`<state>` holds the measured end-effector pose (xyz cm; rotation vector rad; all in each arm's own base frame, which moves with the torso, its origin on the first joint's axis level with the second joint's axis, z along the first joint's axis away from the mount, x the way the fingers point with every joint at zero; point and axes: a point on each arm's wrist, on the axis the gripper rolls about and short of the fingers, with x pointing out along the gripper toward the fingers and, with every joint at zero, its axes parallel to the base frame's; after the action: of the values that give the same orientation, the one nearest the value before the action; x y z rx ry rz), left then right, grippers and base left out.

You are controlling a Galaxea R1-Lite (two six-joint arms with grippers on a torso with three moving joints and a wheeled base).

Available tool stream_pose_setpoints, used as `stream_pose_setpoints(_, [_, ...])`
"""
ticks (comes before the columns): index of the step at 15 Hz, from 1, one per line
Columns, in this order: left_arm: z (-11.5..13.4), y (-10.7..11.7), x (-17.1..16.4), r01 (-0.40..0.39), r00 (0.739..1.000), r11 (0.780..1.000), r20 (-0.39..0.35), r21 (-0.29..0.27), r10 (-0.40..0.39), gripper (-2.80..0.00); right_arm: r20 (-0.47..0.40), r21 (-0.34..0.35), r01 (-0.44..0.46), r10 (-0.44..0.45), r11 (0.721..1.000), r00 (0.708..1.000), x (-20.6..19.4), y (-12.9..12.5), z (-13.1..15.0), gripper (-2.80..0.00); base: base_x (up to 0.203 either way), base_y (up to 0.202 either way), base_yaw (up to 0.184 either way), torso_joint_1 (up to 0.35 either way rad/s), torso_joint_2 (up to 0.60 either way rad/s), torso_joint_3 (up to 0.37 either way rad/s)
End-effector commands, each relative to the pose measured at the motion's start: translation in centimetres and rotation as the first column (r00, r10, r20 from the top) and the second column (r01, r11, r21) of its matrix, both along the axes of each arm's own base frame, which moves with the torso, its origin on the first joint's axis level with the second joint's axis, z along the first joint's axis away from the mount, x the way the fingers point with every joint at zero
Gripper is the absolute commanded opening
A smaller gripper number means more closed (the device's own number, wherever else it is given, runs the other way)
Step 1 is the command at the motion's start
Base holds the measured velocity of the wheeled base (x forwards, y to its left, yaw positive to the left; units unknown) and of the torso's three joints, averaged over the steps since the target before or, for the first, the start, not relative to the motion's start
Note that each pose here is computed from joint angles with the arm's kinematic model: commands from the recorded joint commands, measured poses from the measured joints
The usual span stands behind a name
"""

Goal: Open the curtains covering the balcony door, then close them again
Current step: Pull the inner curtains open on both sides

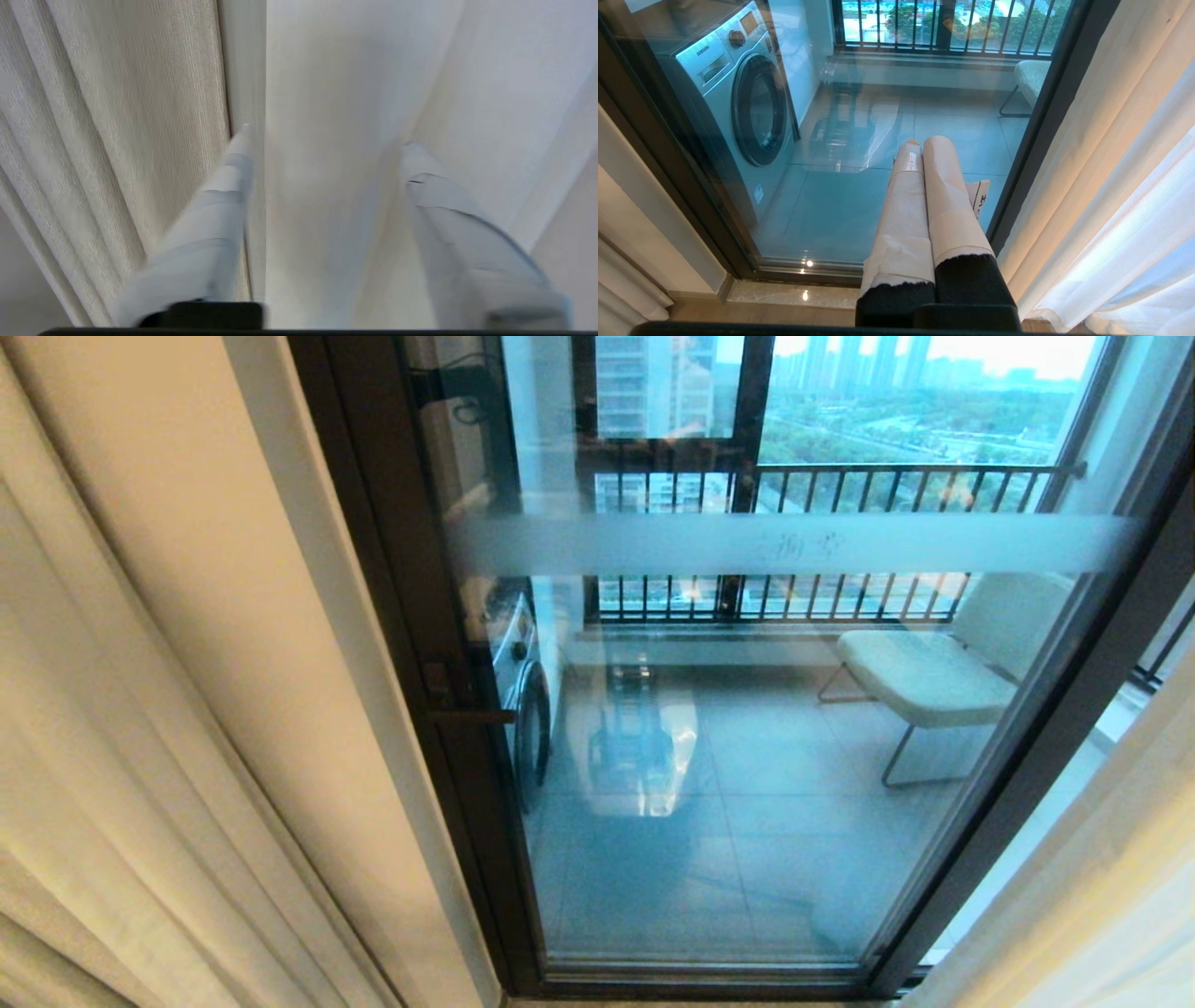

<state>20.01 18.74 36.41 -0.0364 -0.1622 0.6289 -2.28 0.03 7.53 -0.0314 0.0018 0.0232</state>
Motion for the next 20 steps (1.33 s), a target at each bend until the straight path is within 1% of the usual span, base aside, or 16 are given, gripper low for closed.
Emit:
stream_pose_setpoints(1, [-0.4, -1.1, -1.0, 0.005, 1.0, 1.0, -0.007, -0.009, -0.005, 0.0, 0.001, -0.001, -0.001, 0.001, 1.0, 1.0, 0.0, 0.0, 0.0, -2.8, 0.0, 0.0, 0.0, 0.0, 0.0, 0.0])
stream_pose_setpoints(6, [-2.7, -4.1, -3.2, 0.034, 0.998, 0.998, -0.049, -0.049, -0.036, 0.0, 0.001, -0.001, 0.0, 0.0, 1.0, 1.0, 0.0, 0.0, 0.0, -2.8, 0.0, 0.0, 0.0, 0.0, 0.0, 0.0])
stream_pose_setpoints(10, [-4.7, -6.7, -4.9, 0.071, 0.994, 0.995, -0.075, -0.074, -0.076, 0.0, 0.001, -0.001, 0.0, 0.0, 1.0, 1.0, 0.0, 0.0, 0.0, -2.8, 0.0, 0.0, 0.0, 0.0, 0.0, 0.0])
stream_pose_setpoints(11, [-5.0, -7.1, -5.3, 0.075, 0.994, 0.994, -0.077, -0.076, -0.081, -2.8, 0.001, -0.001, -0.001, 0.001, 1.0, 1.0, 0.0, 0.0, 0.0, -2.8, 0.0, 0.0, 0.0, 0.0, 0.0, 0.0])
stream_pose_setpoints(15, [-6.7, -8.9, -7.2, 0.087, 0.991, 0.992, -0.095, -0.092, -0.096, -2.8, 0.001, -0.001, -0.001, 0.001, 1.0, 1.0, 0.0, 0.0, 0.0, -2.8, 0.0, 0.0, 0.0, 0.0, 0.0, 0.0])
stream_pose_setpoints(20, [-9.0, -11.9, -8.2, 0.202, 0.97, 0.973, -0.117, -0.113, -0.215, -2.8, 0.001, -0.001, -0.001, 0.001, 1.0, 1.0, 0.0, 0.0, 0.0, -2.8, 0.0, 0.0, 0.0, 0.0, 0.0, 0.0])
